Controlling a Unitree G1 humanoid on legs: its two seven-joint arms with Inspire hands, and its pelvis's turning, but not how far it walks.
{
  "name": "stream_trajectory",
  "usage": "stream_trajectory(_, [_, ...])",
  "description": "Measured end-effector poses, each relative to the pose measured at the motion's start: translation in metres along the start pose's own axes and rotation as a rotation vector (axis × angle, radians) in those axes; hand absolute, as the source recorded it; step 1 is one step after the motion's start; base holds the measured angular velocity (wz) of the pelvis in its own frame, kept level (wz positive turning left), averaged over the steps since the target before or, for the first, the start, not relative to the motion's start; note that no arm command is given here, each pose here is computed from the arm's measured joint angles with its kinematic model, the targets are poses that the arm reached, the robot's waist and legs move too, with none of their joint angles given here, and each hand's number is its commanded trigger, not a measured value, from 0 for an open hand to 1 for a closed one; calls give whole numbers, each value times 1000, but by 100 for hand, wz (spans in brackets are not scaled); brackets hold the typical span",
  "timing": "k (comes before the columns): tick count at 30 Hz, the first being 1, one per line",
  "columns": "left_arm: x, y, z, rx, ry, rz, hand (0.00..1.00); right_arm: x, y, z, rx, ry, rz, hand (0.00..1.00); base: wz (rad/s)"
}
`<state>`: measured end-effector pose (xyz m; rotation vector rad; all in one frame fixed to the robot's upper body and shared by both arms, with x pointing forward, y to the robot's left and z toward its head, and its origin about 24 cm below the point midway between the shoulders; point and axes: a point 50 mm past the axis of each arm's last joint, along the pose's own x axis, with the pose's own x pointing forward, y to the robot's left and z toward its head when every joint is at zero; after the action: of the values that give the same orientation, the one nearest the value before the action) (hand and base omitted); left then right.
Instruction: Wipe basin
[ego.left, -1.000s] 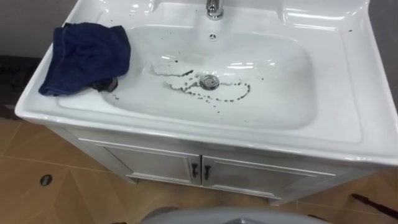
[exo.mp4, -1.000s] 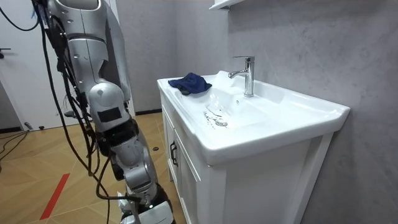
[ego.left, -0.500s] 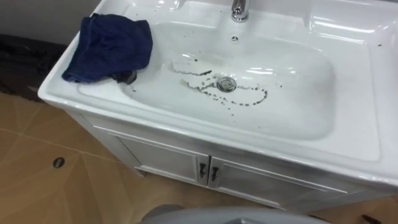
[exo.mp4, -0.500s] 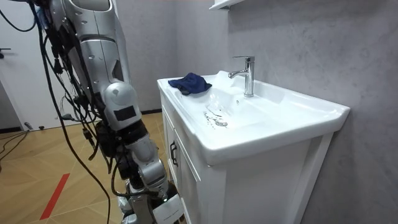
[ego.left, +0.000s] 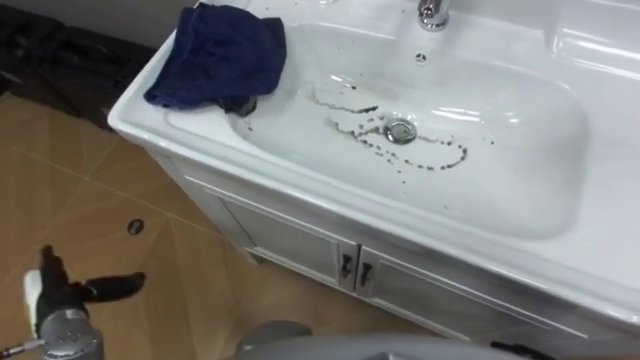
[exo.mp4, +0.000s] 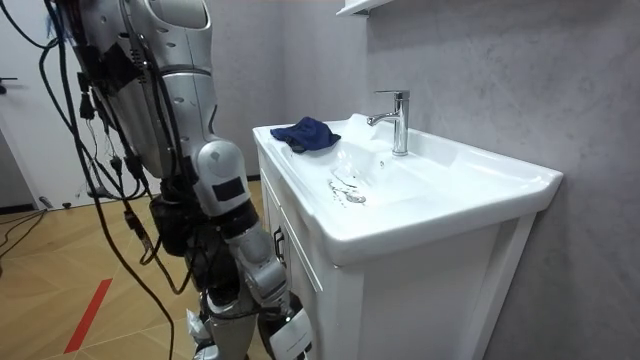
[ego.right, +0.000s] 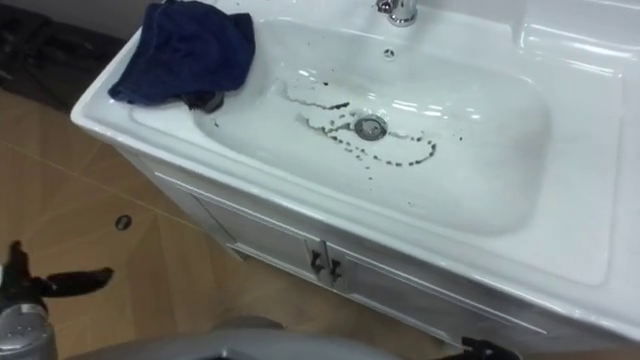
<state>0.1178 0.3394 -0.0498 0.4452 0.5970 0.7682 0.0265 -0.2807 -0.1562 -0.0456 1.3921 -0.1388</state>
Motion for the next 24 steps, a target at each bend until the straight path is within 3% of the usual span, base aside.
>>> stream_trajectory(4, [8, 26, 57, -46, -249, 162, 0, -1, -4, 0, -8, 0, -8, 0, 2])
stream_trajectory(11, [-8, 48, 136, -183, -590, 328, 0, -1, -5, -4, -14, 3, -13, 0, -1])
stream_trajectory(17, [-24, 57, 163, -246, -738, 367, 0, -2, -7, -8, -14, 6, -40, 0, -9])
stream_trajectory(24, [-32, 55, 173, -222, -805, 369, 0, -2, -8, -5, -11, -11, -51, 0, -9])
